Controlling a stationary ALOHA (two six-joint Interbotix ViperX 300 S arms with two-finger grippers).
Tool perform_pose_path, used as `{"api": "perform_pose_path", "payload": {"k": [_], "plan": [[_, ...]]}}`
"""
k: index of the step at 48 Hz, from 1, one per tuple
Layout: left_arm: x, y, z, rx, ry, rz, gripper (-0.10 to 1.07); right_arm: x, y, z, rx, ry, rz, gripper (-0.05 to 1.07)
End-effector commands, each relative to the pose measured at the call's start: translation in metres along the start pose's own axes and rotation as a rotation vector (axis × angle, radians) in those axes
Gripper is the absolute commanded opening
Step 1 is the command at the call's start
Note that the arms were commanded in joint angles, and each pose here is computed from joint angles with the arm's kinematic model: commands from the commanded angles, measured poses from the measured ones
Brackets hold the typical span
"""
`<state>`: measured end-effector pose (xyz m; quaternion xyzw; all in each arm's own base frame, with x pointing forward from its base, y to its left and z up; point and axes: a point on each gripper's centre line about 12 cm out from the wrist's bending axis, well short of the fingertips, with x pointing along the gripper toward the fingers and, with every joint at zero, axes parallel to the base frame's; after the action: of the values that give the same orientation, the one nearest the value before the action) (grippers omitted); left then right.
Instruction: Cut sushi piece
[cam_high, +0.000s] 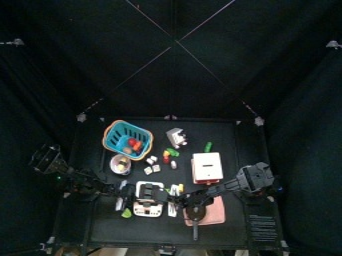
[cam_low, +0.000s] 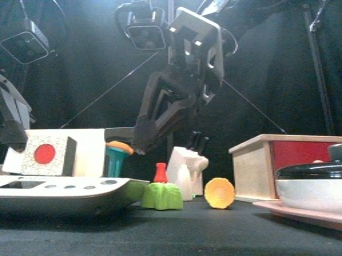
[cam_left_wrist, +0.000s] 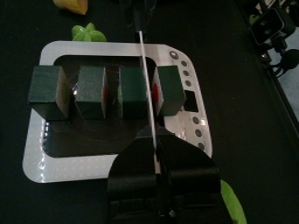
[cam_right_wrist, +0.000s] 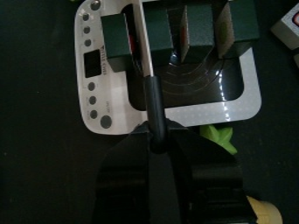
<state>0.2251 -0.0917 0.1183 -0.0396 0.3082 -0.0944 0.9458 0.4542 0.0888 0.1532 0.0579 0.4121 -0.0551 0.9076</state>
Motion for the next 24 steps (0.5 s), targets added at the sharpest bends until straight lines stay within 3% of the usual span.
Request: {"api": "perform_pose_path", "payload": {"k": [1,24], "plan": [[0.001,-0.011,0.006,0.016,-0.012,-0.034,0.22,-0.013,-0.001,0.016,0.015,-0.043,0.006,0.4],[-0.004,-0.014,0.016,0.035,-0.057,-0.054,0.22,-0.022,-0.005,0.032,-0.01,-0.074,-0.021,0.4]]}}
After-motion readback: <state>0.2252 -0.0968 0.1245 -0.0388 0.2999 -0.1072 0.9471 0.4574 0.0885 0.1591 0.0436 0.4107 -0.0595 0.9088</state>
